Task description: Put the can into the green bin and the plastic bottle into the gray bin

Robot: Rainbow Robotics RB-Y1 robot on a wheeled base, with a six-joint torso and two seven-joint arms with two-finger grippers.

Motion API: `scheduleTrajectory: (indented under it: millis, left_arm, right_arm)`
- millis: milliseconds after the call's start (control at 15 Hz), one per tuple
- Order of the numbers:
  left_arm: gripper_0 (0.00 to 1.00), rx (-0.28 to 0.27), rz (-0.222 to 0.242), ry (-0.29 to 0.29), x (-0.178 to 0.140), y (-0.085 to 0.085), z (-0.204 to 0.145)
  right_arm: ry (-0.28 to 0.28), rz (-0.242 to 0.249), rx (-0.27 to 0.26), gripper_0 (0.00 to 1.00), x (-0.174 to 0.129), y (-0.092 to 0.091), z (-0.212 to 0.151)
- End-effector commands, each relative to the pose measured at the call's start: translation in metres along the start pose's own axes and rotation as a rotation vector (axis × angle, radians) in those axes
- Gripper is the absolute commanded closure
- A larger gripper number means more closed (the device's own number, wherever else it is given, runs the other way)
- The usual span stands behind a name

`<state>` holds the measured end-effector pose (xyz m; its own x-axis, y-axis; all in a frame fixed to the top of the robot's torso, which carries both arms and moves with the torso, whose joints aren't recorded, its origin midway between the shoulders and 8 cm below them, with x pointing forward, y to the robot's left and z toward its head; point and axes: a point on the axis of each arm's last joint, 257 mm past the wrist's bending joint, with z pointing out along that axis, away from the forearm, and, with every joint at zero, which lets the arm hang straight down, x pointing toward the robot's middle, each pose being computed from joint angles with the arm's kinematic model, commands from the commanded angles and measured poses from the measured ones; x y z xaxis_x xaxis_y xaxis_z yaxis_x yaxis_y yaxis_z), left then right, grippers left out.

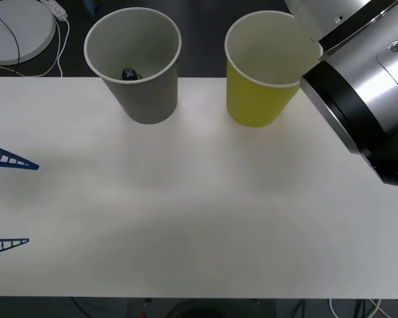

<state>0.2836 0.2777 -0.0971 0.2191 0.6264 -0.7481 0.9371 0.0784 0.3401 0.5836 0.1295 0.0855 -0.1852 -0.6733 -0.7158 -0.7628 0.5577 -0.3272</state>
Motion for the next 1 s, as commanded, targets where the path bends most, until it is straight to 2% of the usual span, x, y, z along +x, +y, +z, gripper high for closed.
scheduleTrajectory:
  millis: [67, 200, 1000]
  left_arm:
    - [0.00, 0.000, 0.000, 0.000, 0.000, 0.000, 0.000]
    - [0.00, 0.000, 0.000, 0.000, 0.000, 0.000, 0.000]
    - [0.00, 0.000, 0.000, 0.000, 0.000, 0.000, 0.000]
  right_arm:
    - [0.006, -0.035, -0.012, 0.00, 0.006, 0.003, -0.012]
    - [-0.011, -0.036, -0.039, 0.00, 0.008, 0.007, -0.017]
    - [-0.044, -0.131, -0.087, 0.00, 0.038, 0.019, -0.053]
